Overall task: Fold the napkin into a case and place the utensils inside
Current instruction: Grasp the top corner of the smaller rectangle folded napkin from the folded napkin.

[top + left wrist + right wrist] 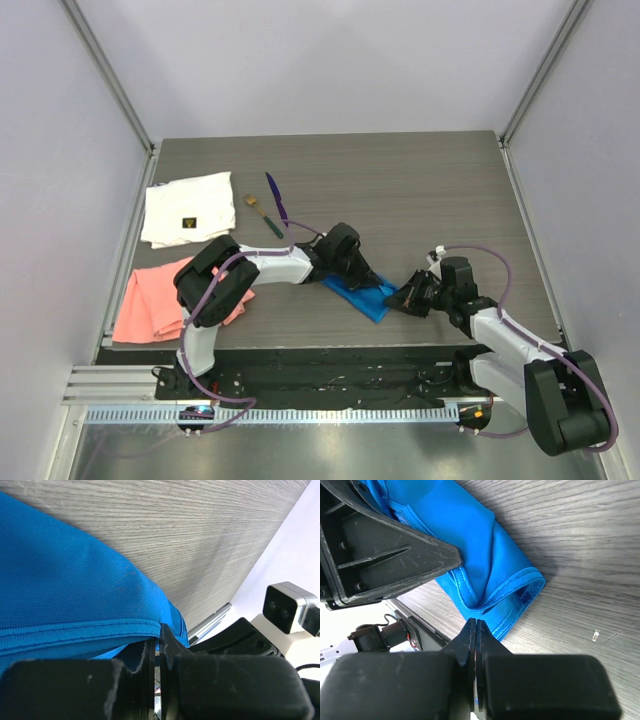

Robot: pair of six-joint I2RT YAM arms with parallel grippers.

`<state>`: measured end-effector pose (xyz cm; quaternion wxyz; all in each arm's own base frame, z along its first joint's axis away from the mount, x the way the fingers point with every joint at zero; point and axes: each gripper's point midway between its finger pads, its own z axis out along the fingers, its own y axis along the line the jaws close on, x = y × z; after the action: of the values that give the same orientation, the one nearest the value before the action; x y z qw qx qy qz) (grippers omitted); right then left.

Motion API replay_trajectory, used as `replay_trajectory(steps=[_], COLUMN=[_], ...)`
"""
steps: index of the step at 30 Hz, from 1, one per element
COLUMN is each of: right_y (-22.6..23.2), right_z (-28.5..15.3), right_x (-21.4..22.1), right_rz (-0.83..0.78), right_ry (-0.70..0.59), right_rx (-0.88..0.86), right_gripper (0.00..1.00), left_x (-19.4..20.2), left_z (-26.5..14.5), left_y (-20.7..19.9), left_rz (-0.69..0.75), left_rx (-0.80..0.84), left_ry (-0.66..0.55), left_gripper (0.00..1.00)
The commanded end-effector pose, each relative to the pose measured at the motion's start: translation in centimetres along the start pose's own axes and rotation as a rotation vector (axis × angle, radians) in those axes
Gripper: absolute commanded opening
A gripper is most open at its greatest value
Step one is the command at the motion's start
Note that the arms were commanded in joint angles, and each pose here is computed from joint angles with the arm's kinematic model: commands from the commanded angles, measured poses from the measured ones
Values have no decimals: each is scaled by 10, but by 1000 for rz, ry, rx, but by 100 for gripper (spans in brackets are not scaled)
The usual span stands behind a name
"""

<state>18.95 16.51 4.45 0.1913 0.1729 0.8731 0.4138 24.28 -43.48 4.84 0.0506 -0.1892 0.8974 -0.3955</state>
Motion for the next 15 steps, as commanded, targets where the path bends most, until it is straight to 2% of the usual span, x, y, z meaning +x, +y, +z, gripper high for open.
replay_trajectory(steps=[1,15], right_y=[4,-30], right_z=[3,14], right_x=[-7,-12], right_rz=[-15,25], right_ry=[-27,-90], right_rx=[-32,78], right_gripper=[1,1], left_x=[3,9], left_z=[-8,-14], left_y=[-16,-13], left_rz=[13,11], left_rx=[60,95], left_ry=[12,30], left_gripper=[0,0])
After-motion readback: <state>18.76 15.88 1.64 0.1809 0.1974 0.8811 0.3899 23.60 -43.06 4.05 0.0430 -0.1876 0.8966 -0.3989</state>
